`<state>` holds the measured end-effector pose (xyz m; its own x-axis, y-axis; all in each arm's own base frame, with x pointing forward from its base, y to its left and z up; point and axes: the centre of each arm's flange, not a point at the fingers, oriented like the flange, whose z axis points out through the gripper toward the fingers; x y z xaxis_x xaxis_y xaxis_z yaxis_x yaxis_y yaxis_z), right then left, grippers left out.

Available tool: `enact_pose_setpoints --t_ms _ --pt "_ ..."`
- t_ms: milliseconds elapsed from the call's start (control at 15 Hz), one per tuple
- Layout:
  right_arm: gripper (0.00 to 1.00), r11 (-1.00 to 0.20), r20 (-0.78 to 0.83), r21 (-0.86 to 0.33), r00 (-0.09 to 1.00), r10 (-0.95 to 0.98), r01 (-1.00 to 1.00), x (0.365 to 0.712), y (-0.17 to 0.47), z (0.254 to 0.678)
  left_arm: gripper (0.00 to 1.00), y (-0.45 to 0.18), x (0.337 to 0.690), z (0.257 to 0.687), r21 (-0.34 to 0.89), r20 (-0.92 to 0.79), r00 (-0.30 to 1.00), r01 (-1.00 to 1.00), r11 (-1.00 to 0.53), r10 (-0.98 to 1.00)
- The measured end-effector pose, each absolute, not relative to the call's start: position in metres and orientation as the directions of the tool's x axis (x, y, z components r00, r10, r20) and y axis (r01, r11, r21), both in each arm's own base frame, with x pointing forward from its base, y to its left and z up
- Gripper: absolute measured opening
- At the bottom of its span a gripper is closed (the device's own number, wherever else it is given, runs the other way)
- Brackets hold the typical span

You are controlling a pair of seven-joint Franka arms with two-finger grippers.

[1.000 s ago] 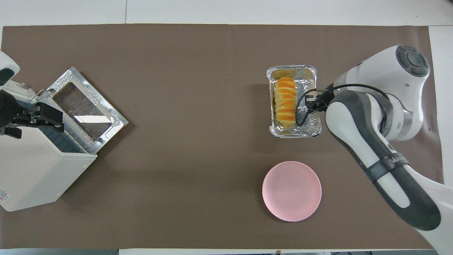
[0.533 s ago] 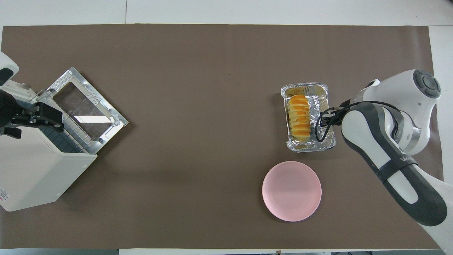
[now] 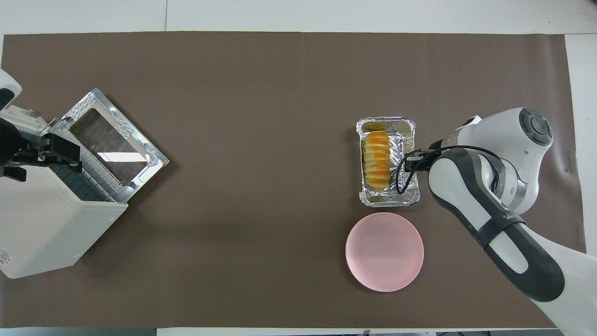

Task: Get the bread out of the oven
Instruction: 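Lower the right gripper into the tray and grasp the bread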

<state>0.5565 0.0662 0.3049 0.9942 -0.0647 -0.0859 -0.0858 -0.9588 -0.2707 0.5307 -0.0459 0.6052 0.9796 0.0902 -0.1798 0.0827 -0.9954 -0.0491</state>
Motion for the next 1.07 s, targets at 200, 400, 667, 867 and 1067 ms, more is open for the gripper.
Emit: enact_pose_setpoints --t_ms 200,400,667,867,1067 --pt "0.43 -0.958 -0.050 -0.277 0.997 -0.063 -0.075 0.563 0.067 0.324 1.00 -0.046 0.531 0.605 -0.049 -0.179 0.980 0.082 -0.995 0.089" --pt "0.75 -0.962 0.008 -0.272 0.999 -0.036 -0.032 0.576 0.080 0.353 1.00 -0.046 0.531 0.605 -0.048 -0.178 0.980 0.083 -0.995 0.090" --pt "1.00 -0.974 0.034 -0.226 0.999 -0.035 -0.026 0.579 0.121 0.351 1.00 -0.046 0.531 0.605 -0.048 -0.177 0.980 0.083 -0.995 0.090" --pt "1.00 -0.975 0.032 -0.220 0.999 -0.037 -0.029 0.581 0.134 0.330 1.00 -0.046 0.531 0.605 -0.048 -0.177 0.980 0.083 -0.995 0.090" --pt "1.00 -0.976 0.019 -0.214 0.999 -0.039 -0.034 0.581 0.140 0.311 1.00 -0.046 0.532 0.606 -0.046 -0.165 0.982 0.083 -0.995 0.090"
